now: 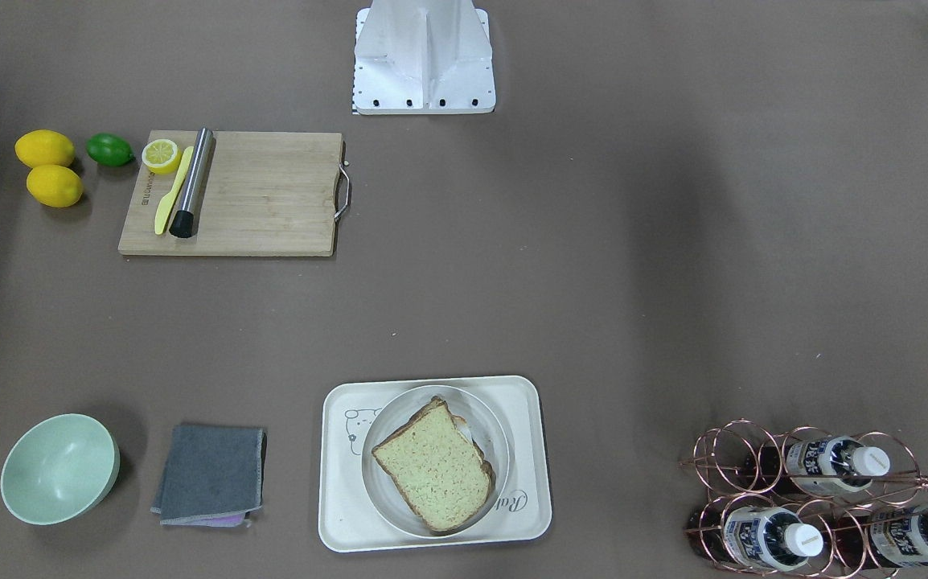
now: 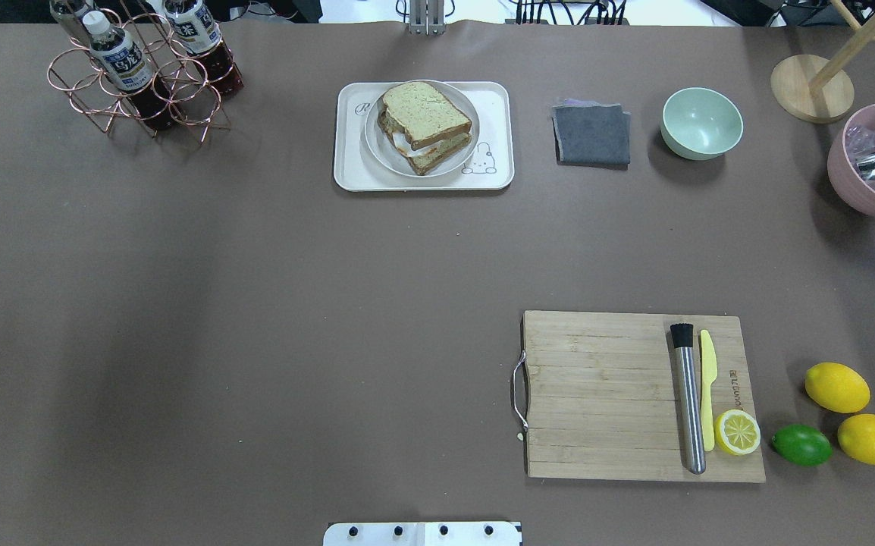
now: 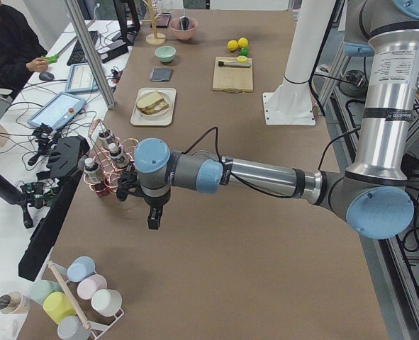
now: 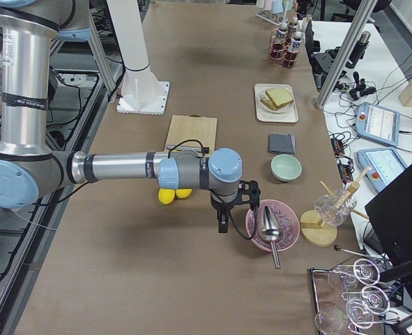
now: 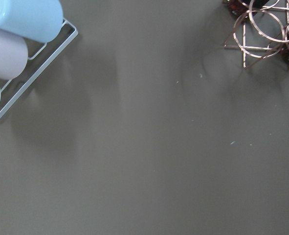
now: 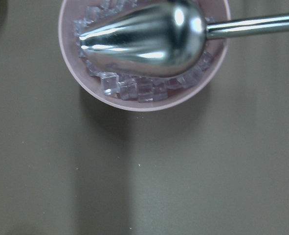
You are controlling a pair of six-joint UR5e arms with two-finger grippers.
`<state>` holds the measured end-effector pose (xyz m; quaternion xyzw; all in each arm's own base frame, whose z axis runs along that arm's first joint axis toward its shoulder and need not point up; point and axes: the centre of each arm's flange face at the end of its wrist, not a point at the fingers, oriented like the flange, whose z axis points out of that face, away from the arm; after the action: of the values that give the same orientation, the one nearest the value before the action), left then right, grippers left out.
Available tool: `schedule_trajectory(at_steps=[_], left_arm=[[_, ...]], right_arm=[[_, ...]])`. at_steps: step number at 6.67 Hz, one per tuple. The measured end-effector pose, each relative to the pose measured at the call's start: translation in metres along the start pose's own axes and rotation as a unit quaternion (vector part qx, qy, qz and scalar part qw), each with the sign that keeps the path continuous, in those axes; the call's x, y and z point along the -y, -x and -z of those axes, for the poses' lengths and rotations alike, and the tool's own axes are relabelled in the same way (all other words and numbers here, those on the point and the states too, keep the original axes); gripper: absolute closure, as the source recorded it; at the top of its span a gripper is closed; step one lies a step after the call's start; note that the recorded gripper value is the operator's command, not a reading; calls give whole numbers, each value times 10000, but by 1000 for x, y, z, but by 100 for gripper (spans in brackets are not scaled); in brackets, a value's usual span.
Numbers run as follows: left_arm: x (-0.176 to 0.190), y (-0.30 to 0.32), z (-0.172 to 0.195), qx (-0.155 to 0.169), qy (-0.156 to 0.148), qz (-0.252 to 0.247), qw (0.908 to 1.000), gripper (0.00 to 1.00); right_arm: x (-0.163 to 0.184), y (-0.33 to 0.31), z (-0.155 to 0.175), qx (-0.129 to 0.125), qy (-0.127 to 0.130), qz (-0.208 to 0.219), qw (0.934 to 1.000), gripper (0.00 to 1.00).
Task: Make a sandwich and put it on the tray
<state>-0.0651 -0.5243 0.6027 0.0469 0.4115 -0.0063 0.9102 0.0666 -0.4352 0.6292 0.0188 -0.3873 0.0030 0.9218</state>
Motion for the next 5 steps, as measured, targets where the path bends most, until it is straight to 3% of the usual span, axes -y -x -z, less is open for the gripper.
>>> schedule_trajectory(at_steps=[5], left_arm=[[-20, 25, -11, -241, 129, 280, 9992, 2]], right_arm=[[-6, -27, -7, 10, 53, -281, 9996, 0]])
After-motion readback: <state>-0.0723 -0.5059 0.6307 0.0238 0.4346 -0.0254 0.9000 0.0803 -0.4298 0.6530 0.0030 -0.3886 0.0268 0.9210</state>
